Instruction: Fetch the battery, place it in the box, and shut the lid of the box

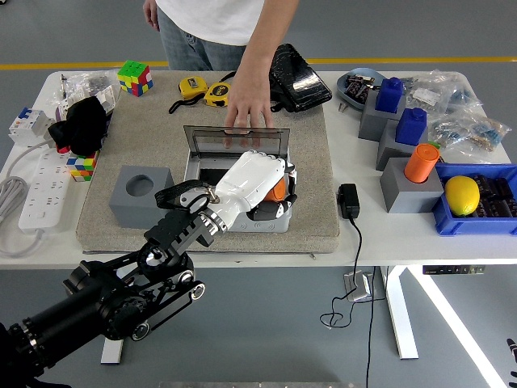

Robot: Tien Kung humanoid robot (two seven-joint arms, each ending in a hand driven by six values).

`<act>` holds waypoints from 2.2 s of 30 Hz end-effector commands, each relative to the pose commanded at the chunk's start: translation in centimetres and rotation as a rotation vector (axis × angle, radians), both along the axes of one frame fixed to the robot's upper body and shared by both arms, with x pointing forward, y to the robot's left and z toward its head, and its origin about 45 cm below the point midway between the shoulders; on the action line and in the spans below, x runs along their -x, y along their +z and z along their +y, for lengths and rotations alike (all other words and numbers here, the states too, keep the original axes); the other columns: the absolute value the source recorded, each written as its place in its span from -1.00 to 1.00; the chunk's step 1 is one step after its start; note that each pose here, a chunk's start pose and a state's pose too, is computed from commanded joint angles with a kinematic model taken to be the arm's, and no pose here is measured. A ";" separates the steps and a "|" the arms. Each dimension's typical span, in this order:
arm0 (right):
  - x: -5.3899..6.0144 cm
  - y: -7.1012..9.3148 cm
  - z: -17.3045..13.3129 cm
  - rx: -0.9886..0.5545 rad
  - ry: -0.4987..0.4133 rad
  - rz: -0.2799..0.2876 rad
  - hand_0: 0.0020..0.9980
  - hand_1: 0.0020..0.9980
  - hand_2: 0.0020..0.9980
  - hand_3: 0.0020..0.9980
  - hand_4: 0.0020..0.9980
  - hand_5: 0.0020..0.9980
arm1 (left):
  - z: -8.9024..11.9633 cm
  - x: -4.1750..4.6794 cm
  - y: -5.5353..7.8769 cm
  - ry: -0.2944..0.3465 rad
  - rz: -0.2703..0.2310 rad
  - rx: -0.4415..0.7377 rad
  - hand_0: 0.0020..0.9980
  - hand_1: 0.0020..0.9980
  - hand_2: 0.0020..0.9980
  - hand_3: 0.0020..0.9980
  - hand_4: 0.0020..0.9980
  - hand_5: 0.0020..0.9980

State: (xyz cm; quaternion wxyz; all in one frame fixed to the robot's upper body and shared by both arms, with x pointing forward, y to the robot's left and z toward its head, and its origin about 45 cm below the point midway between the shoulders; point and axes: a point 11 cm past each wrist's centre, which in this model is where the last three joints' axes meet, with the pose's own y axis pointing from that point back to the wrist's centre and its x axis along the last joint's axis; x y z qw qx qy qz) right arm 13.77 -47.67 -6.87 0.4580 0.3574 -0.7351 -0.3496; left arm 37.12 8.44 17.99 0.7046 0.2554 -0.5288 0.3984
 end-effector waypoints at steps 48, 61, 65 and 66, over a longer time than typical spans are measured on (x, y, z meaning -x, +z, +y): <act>0.3 -0.3 0.4 -0.011 -0.010 0.000 0.70 0.63 0.55 0.61 1.00 1.00 | 3.4 -1.38 6.0 0.101 -0.058 0.131 1.00 1.00 1.00 1.00 1.00 1.00; 0.5 -0.3 0.3 -0.009 -0.011 0.004 0.70 0.62 0.55 0.61 1.00 1.00 | 5.9 -2.70 5.3 0.209 0.058 0.095 1.00 1.00 1.00 1.00 1.00 1.00; 0.5 -0.3 0.3 -0.009 -0.012 0.005 0.70 0.62 0.55 0.61 1.00 1.00 | 5.9 -2.56 5.2 0.206 0.061 0.087 1.00 1.00 1.00 1.00 1.00 1.00; 0.5 -0.3 0.3 -0.009 -0.012 0.005 0.70 0.62 0.55 0.61 1.00 1.00 | 5.9 -2.53 5.1 0.207 0.067 0.081 1.00 1.00 1.00 1.00 1.00 1.00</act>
